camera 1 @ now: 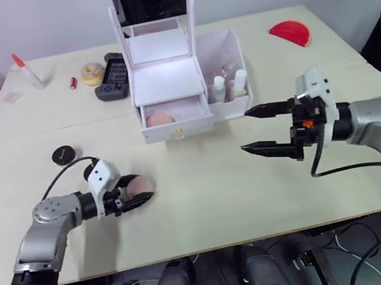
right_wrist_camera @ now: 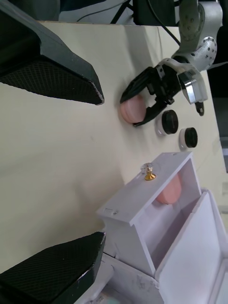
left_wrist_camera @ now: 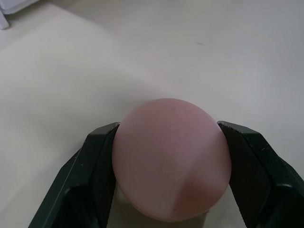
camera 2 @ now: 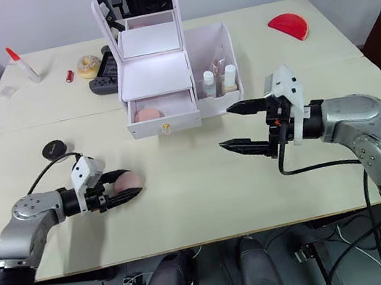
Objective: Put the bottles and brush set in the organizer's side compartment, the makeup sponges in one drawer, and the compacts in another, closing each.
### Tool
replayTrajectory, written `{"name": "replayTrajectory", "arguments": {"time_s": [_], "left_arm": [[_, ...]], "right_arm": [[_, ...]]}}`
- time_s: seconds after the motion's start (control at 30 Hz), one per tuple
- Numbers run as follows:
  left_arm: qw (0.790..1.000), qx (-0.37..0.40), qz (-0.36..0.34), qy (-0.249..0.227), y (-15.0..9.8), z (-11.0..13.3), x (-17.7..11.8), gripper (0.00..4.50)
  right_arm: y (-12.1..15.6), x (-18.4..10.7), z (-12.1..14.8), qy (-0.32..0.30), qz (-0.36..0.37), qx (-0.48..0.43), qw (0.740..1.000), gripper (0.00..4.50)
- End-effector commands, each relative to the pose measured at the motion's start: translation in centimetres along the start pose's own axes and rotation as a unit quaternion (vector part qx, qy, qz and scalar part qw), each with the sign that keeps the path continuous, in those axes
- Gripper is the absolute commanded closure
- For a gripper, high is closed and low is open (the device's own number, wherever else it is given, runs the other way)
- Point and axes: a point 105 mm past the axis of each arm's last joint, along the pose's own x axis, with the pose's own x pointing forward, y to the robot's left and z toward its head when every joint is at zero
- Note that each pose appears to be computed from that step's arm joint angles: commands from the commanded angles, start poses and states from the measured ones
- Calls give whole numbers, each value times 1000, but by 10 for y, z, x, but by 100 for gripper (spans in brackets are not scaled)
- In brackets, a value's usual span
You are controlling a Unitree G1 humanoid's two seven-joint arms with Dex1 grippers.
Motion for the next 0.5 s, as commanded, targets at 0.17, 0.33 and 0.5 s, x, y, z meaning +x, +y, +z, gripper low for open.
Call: {"name": "replayTrajectory", "arguments": {"time_s": [0.17,0.33,0.5], "left_arm": [[994,69,7,-81,19,102,-40,182],[986,101,-25,-131,22,165,-46,182],[978,123,-76,-150,18,197,-15,182]], "right_arm": [[-19,-3,31,-57,-14,-29,998,0],[-29,-1,35,-72,-21,-30,997,0],[-31,3,35,-80,-23,-28,996,0]]}}
